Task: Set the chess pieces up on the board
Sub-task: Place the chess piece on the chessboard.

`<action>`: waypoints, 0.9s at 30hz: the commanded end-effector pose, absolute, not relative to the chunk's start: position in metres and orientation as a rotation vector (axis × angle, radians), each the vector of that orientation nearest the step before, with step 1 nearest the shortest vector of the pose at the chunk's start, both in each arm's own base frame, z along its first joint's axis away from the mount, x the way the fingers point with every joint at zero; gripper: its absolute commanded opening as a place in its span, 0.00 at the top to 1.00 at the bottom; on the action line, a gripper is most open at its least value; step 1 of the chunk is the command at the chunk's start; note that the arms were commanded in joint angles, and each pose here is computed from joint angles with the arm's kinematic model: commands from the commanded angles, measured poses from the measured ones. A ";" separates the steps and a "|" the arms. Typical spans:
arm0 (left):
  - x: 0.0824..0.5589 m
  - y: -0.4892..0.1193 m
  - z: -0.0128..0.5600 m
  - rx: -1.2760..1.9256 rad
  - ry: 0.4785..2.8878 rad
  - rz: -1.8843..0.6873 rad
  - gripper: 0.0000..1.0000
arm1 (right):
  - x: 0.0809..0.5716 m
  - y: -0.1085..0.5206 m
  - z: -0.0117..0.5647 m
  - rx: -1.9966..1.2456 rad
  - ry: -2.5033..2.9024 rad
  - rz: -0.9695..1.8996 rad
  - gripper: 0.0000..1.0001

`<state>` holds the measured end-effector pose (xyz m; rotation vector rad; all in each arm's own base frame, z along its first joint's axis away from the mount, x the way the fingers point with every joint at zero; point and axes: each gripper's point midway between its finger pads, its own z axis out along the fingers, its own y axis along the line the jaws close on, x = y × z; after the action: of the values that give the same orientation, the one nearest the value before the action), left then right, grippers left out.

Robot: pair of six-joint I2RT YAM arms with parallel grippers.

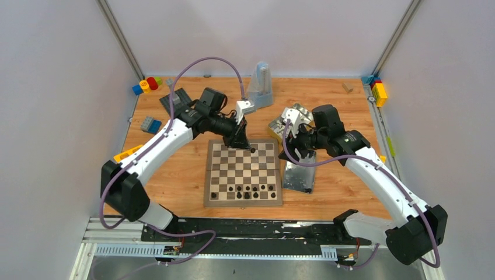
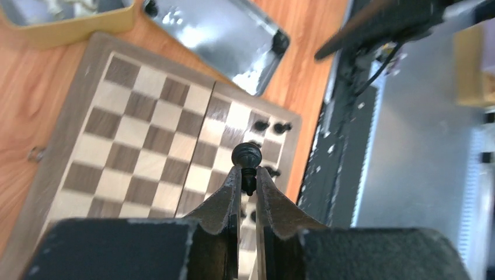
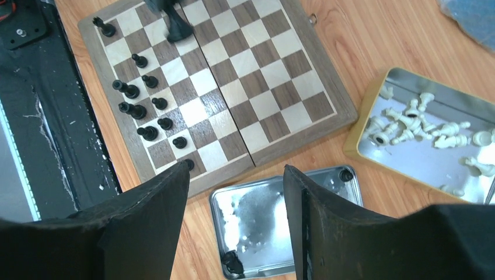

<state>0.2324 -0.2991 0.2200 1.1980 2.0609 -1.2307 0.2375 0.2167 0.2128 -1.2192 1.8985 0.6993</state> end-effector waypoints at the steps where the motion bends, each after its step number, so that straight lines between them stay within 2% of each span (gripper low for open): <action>1: 0.218 -0.258 0.207 1.384 2.006 -0.881 0.96 | 0.241 0.206 0.211 -1.184 1.894 0.646 0.39; 6: 0.191 -0.230 0.183 1.535 1.997 -0.654 0.94 | 0.243 0.197 0.201 -1.164 1.929 0.618 0.40; 12: 0.158 -0.223 0.149 1.738 1.972 -0.495 0.94 | 0.246 0.188 0.183 -1.144 1.978 0.615 0.42; 27: 0.125 -0.227 0.106 1.993 1.908 -0.410 0.91 | 0.249 0.173 0.163 -1.080 2.023 0.627 0.44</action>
<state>0.1248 -0.2204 0.1103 1.9364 1.9683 -0.4362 0.2442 0.1680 0.1510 -1.0744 2.0993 0.6183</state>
